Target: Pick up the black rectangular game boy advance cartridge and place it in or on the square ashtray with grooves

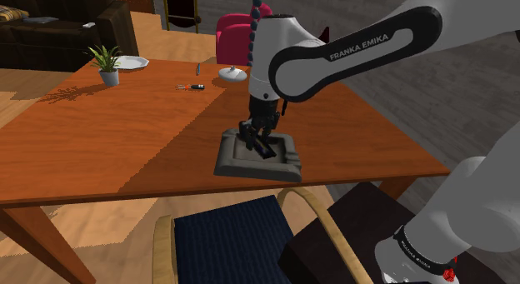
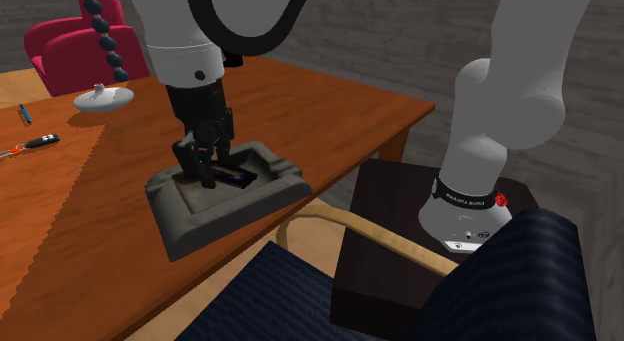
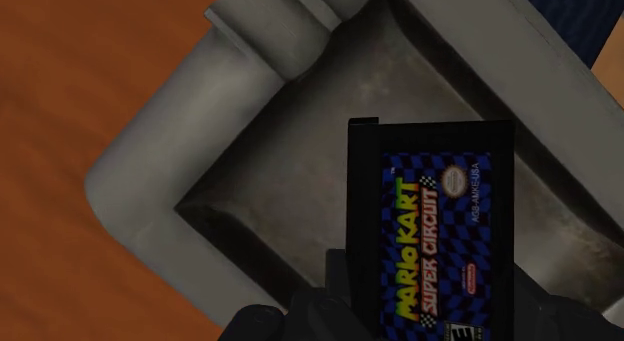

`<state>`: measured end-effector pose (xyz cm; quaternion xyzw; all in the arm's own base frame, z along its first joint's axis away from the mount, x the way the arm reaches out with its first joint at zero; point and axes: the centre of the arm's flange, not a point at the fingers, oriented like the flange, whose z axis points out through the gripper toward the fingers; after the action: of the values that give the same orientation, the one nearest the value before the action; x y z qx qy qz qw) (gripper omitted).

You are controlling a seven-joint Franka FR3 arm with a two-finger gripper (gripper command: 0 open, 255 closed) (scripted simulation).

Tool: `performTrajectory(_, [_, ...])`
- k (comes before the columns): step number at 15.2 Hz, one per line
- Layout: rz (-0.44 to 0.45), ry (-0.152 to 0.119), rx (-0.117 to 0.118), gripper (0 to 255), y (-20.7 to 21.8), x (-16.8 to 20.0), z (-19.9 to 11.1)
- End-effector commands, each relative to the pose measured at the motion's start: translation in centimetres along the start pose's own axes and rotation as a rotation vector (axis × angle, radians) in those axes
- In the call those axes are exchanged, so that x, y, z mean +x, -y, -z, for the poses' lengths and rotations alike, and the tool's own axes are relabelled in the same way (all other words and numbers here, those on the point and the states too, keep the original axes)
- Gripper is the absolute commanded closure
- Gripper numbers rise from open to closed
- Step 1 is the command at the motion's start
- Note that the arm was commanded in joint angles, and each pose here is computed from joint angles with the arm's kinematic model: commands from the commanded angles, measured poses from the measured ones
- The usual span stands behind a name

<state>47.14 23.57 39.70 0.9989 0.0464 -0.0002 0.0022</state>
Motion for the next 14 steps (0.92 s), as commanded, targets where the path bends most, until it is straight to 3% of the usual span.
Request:
performTrajectory(1, [0.000, -0.001, 0.000, 255, 0.0, 0.0, -0.1])
performTrajectory(5, [0.000, -0.001, 0.000, 255, 0.0, 0.0, -0.1])
performTrajectory(6, [0.000, -0.001, 0.000, 0, 0.0, 0.0, -0.1])
performTrajectory(11, [0.000, -0.001, 0.000, 0, 0.0, 0.0, -0.1])
performTrajectory(14, [0.000, -0.001, 0.000, 0, 0.0, 0.0, 3.8])
